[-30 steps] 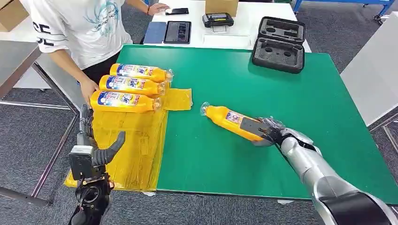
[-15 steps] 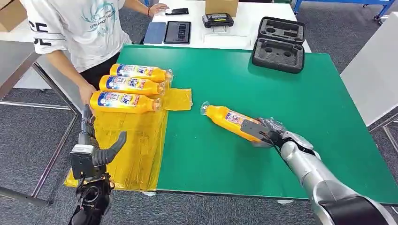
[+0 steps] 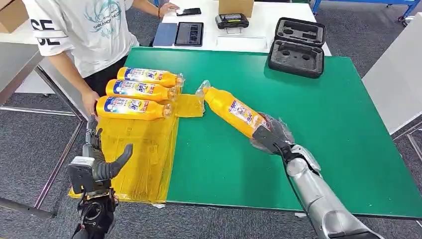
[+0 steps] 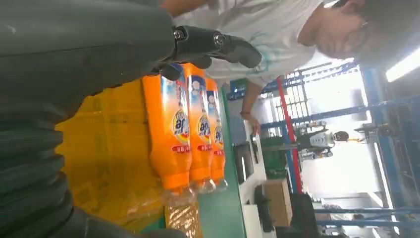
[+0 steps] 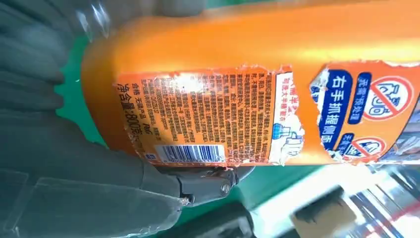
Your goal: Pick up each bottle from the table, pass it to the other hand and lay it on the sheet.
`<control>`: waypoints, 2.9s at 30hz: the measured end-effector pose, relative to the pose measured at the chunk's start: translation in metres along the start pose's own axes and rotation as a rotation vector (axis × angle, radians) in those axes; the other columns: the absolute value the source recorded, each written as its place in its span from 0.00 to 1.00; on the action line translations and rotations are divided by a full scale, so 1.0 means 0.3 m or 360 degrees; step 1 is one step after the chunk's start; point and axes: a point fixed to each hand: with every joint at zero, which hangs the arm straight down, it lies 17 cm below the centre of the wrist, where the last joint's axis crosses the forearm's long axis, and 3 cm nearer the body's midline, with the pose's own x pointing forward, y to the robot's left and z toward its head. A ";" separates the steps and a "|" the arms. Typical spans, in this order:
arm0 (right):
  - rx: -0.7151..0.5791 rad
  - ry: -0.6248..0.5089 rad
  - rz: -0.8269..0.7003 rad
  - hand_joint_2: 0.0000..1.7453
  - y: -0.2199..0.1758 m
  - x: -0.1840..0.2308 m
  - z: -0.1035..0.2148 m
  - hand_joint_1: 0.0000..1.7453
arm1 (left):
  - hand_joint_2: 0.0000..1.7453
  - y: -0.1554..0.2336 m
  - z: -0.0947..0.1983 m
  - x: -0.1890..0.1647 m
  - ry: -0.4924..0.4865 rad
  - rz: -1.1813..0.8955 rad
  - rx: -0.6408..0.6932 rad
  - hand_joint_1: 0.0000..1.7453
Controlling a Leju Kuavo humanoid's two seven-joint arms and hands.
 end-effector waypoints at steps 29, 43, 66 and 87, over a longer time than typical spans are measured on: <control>0.0301 -0.0593 -0.0511 1.00 0.426 0.473 0.081 1.00 | 1.00 -0.491 0.186 0.070 0.0298 0.1262 -0.1065 0.00; 0.0654 -0.0693 -0.0669 1.00 0.675 0.597 0.190 1.00 | 1.00 -0.565 0.164 0.122 0.0271 0.1459 -0.1218 0.00; 0.0749 -0.0671 -0.0663 1.00 0.731 0.582 0.209 1.00 | 1.00 -0.536 0.167 0.119 0.0264 0.1629 -0.1153 0.00; 0.0788 -0.0623 -0.0658 1.00 0.758 0.547 0.224 1.00 | 1.00 -0.440 0.098 0.122 0.0165 0.1659 -0.0954 0.00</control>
